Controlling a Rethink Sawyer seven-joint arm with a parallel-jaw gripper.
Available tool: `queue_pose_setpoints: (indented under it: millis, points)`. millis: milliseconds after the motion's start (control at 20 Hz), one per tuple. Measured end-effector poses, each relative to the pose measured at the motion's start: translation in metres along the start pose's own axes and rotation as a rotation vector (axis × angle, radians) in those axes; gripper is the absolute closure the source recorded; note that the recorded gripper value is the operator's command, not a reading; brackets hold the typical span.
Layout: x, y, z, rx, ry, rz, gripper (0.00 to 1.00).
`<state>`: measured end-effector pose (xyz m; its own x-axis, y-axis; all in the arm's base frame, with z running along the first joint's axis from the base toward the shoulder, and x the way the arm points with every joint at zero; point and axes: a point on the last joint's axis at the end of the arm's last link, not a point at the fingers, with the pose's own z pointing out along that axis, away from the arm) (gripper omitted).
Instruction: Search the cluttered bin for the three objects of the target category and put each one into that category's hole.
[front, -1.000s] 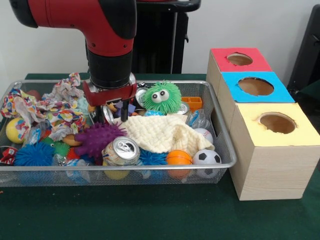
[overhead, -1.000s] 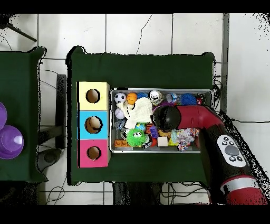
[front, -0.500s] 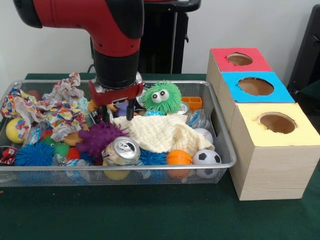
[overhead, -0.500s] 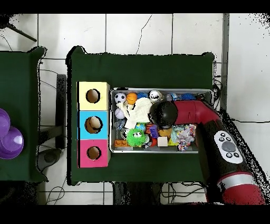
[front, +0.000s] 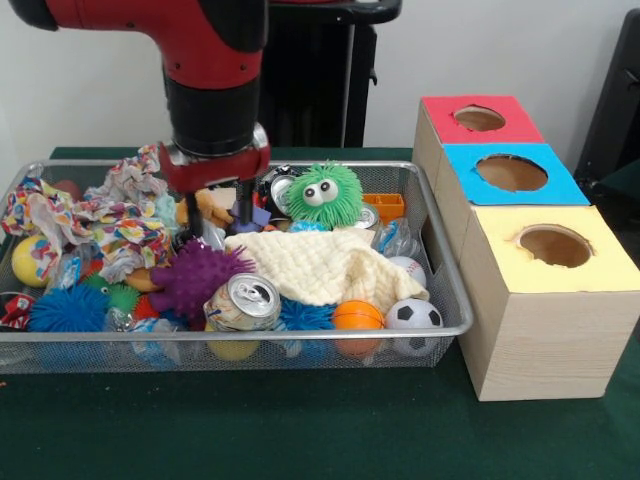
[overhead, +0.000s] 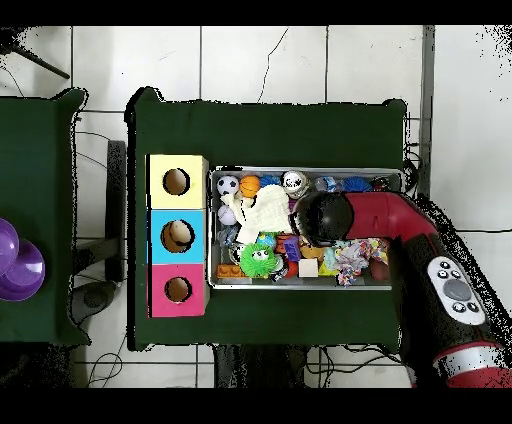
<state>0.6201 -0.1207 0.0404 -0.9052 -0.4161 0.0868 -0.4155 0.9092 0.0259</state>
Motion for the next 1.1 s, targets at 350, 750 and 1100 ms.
queue_pose_setpoints:
  millis: [350, 750, 1100]
  points:
    - [0.055, -0.045, -0.005, -0.018, 0.006, 0.098, 0.00]
    - [0.102, -0.065, -0.010, -0.037, 0.021, 0.162, 0.00]
    - [0.136, -0.052, -0.011, -0.045, 0.024, 0.166, 0.00]
